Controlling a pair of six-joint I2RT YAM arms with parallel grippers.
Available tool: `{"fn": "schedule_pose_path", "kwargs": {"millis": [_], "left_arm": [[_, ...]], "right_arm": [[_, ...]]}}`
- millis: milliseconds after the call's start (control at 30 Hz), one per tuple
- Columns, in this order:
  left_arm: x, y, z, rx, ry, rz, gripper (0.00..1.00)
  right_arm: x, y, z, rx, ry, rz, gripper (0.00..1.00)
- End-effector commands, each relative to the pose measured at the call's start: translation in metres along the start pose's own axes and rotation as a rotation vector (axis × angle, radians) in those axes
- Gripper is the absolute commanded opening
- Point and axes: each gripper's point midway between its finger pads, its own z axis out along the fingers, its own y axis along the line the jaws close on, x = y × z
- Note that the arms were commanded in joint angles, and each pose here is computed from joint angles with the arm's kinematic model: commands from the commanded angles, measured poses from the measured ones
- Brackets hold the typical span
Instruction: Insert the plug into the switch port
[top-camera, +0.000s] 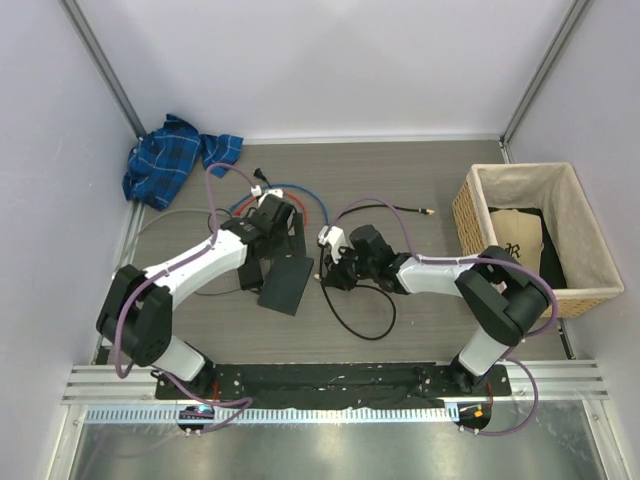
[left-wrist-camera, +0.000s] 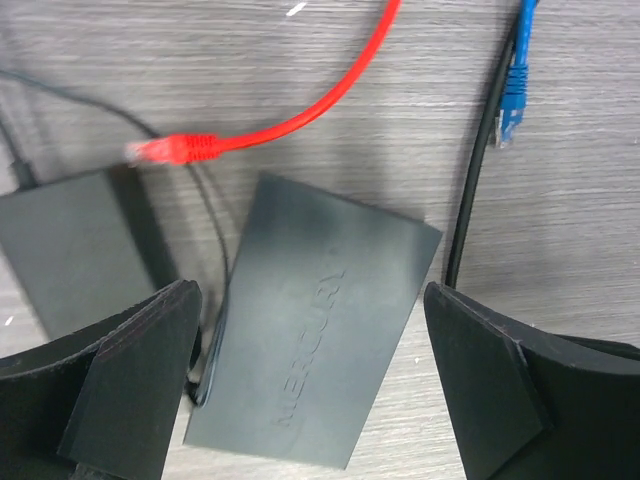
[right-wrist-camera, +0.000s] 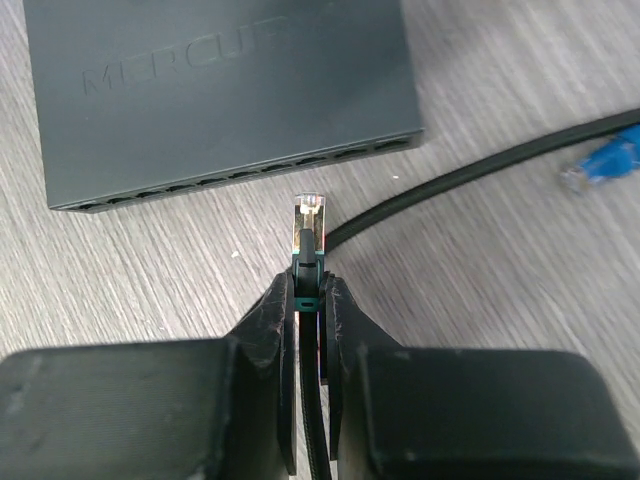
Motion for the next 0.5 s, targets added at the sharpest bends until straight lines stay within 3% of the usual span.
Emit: {"fn": "schedule_pose_path", "kwargs": {"millis": [0,100,467], "left_arm": [[-0.018,-0.007,0.008,0.043,0.0,0.028,0.98],[-0.017,-0.003,0.012,0.032,0.012,0.02,0.98],[-0.001,0.003,0.026,0.014,0.066,0.057,0.98]], "right_arm": [[-0.024,0.012,0.009,-0.074,-0.068,-0.042,0.01],[-0.024,0.02,0.011,-0.104,-0.057,-0.053,0.01],[-0.008,-0.012,0.025,0.059,0.018,-0.061,0.01]]}}
